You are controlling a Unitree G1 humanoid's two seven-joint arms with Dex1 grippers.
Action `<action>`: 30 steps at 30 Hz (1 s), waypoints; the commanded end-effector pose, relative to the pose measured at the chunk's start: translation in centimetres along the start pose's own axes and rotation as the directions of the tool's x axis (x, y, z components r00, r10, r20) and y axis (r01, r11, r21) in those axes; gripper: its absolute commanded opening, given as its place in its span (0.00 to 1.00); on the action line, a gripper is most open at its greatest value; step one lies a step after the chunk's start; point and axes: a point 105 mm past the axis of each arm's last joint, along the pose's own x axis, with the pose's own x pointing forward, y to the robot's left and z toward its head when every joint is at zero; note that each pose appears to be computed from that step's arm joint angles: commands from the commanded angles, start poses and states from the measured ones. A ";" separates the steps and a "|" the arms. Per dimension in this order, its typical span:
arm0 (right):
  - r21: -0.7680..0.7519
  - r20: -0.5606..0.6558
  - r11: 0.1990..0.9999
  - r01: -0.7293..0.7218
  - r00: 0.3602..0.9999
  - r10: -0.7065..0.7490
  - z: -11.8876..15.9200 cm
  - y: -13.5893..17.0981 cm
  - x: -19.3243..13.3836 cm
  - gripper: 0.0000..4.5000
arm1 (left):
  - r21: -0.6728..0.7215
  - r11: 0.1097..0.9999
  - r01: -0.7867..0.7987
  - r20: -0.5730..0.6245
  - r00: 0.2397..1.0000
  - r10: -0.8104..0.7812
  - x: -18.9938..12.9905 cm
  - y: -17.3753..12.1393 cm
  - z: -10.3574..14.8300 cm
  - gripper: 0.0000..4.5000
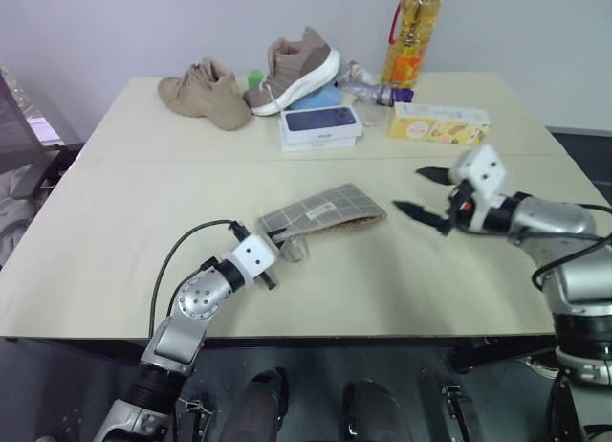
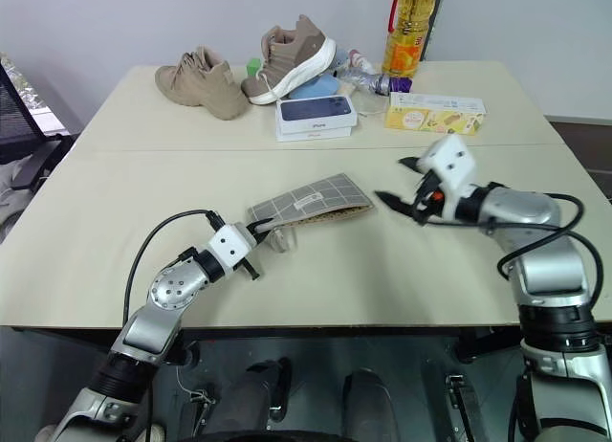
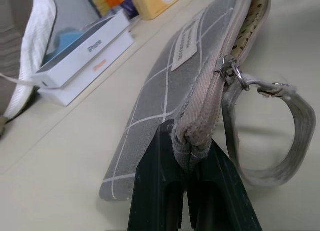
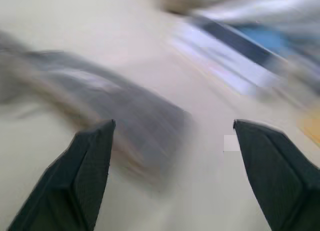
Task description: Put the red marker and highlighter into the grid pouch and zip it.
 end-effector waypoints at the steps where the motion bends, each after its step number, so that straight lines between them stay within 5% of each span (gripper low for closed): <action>1: 0.147 -0.129 0.937 0.317 0.945 -0.300 -2.7 -5.3 -1.6 1.00 | 0.017 0.999 -0.028 0.004 1.000 0.028 0.6 0.2 0.3 0.00; 5: 0.089 -0.254 0.821 0.564 0.810 -0.529 -5.4 -7.7 -2.4 1.00 | 0.002 0.999 -0.041 0.012 0.999 0.041 1.0 -0.1 0.5 0.00; 16: 0.293 -0.500 0.575 0.764 0.635 -0.589 -9.7 -6.6 -1.5 1.00 | -0.011 0.999 -0.038 0.036 0.999 0.039 1.8 -0.7 1.1 0.00; 19: 0.335 -0.518 0.556 0.760 0.642 -0.565 -9.9 -6.0 -1.1 0.81 | -0.011 0.999 -0.044 0.036 0.998 0.044 1.7 -0.5 1.1 0.00; 24: 0.362 -0.495 0.560 0.745 0.663 -0.562 -9.3 -5.7 -0.7 0.24 | -0.009 0.999 -0.048 0.032 0.998 0.048 1.5 -0.4 1.0 0.00; 30: 0.199 -0.234 0.818 0.539 0.837 -0.495 -4.3 -4.3 1.4 0.19 | -0.025 0.996 -0.087 0.027 0.996 0.088 1.4 0.6 0.9 0.00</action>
